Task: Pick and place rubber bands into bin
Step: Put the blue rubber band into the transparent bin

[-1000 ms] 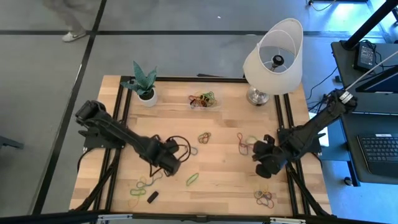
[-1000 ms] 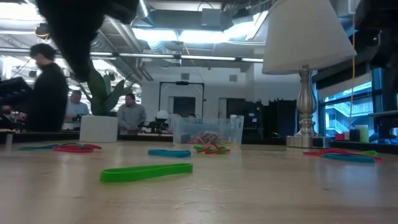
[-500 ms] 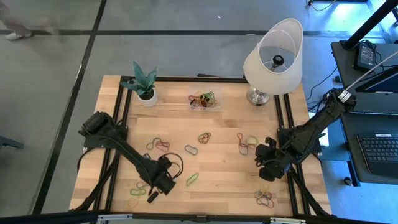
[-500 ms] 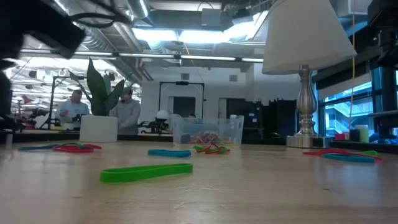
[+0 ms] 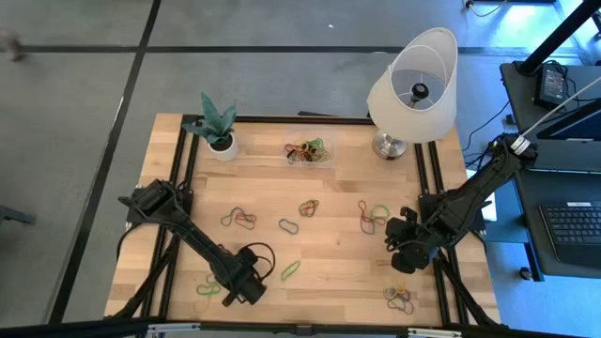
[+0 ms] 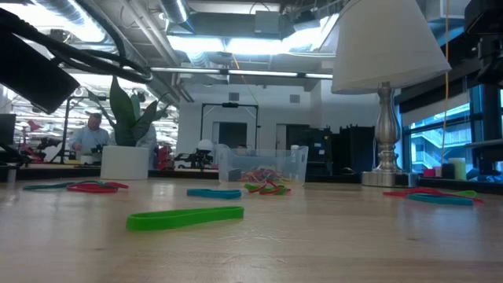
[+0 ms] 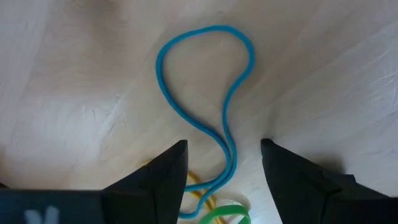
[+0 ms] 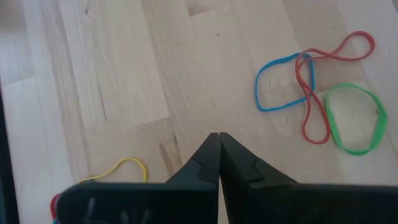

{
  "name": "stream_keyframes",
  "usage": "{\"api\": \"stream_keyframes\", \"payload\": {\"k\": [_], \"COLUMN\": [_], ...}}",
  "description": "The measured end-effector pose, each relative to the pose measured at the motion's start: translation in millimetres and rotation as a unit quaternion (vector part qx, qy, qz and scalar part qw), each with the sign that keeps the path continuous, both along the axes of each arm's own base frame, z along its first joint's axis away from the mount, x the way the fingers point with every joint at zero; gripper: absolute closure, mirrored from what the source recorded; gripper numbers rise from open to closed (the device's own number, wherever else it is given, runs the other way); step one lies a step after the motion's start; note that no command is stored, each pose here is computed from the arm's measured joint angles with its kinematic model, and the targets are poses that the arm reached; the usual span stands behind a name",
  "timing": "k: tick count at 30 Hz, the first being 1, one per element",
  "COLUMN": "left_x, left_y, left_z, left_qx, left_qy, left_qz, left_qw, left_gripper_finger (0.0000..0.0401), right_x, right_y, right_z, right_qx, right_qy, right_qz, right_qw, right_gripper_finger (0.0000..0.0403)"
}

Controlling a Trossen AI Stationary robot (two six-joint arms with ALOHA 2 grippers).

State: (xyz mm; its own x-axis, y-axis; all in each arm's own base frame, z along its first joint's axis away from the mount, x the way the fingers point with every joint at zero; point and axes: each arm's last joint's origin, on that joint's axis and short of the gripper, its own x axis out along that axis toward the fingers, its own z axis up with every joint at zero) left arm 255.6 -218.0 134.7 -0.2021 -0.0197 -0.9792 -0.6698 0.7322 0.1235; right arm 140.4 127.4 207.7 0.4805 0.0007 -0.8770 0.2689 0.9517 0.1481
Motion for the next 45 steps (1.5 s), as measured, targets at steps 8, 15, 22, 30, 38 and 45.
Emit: {"api": "stream_keyframes", "payload": {"k": [8, 15, 22, 30, 38, 45], "left_x": [4, 8, 9, 4, 11, 32], "left_y": [-1, 2, 9, 44, 104, 175], "left_z": [-7, -6, 53, 126, 169, 185], "left_qx": [-0.007, -0.023, 0.034, 0.070, 0.134, 0.188], "left_qy": [0.000, 0.001, -0.059, -0.148, -0.240, -0.272], "left_qz": [0.003, 0.010, 0.034, 0.035, -0.004, -0.076], "left_qw": [1.000, 1.000, 0.997, 0.986, 0.962, 0.941], "left_gripper_finger": [0.0274, 0.0392, 0.0399, 0.0399, 0.0398, 0.0398], "right_x": [0, 0, 1, 1, 1, 2], "right_y": [0, 0, 0, 1, 1, 1], "right_z": [0, 0, 0, 1, 1, 1], "right_qx": [-0.001, -0.004, -0.003, 0.001, 0.003, 0.013], "right_qy": [0.000, -0.001, -0.003, -0.008, -0.008, -0.014], "right_qz": [0.002, 0.010, 0.011, 0.010, 0.008, -0.017], "right_qw": [1.000, 1.000, 1.000, 1.000, 1.000, 1.000], "right_gripper_finger": [0.0396, 0.0396, 0.0396, 0.0396, 0.0396, 0.0396]}}
